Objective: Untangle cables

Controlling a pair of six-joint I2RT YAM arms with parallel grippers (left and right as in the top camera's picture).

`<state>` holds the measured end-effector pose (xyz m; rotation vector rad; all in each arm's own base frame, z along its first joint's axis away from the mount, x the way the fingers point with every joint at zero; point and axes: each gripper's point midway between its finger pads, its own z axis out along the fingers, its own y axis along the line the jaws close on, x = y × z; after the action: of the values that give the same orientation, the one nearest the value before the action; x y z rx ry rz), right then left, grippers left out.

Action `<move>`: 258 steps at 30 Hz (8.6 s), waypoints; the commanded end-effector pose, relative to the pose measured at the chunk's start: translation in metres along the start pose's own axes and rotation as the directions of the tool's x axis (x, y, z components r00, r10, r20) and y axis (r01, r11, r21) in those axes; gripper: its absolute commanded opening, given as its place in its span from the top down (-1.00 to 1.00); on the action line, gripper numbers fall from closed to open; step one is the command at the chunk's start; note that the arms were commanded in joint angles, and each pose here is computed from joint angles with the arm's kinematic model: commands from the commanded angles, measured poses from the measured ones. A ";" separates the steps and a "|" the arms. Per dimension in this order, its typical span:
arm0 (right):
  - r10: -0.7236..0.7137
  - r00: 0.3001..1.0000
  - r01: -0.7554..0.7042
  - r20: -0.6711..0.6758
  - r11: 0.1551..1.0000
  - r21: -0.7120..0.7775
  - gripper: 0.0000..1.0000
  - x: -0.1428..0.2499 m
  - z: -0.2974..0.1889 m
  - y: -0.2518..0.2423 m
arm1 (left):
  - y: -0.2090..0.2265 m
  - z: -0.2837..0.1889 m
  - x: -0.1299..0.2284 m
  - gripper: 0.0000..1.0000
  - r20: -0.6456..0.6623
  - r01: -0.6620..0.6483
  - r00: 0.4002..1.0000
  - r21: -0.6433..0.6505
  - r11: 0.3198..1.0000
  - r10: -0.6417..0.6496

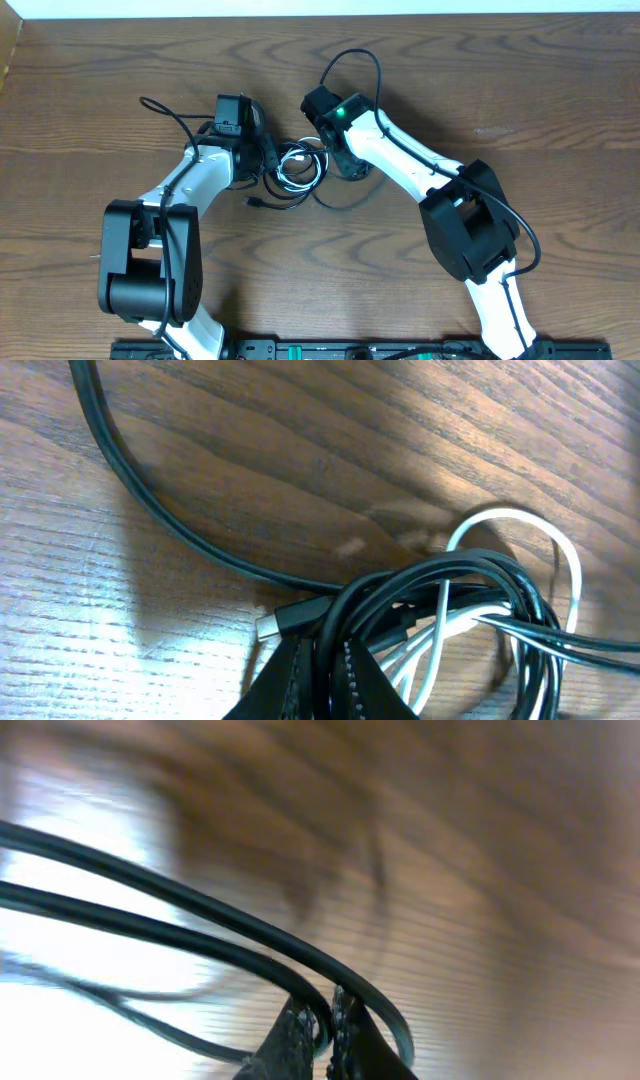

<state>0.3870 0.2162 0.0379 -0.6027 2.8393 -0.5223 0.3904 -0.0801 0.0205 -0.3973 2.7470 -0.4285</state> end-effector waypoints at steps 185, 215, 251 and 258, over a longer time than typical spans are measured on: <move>0.377 0.926 -0.344 -0.018 0.823 -0.453 0.62 0.028 -0.012 0.103 | -0.011 -0.003 -0.006 0.19 0.007 -0.114 0.994 0.094 0.989 0.114; 0.231 0.961 -0.259 -0.153 0.554 -0.791 0.16 0.024 -0.056 0.144 | -0.011 -0.003 -0.006 0.19 0.007 -0.114 0.994 0.094 0.989 0.114; 0.231 0.957 -0.282 -0.175 0.612 -0.739 0.98 0.021 -0.055 0.068 | -0.010 -0.003 -0.006 0.19 0.007 -0.114 0.993 0.094 0.989 0.114; 0.285 0.957 -0.218 -0.046 0.610 -0.761 0.98 -0.019 -0.069 0.030 | -0.011 -0.003 -0.006 0.31 0.007 -0.115 0.993 0.094 0.989 0.115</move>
<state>0.3641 0.2610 0.0679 -0.1894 2.9968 0.7600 0.3960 -0.0872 0.0307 -0.2024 2.7122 -0.5309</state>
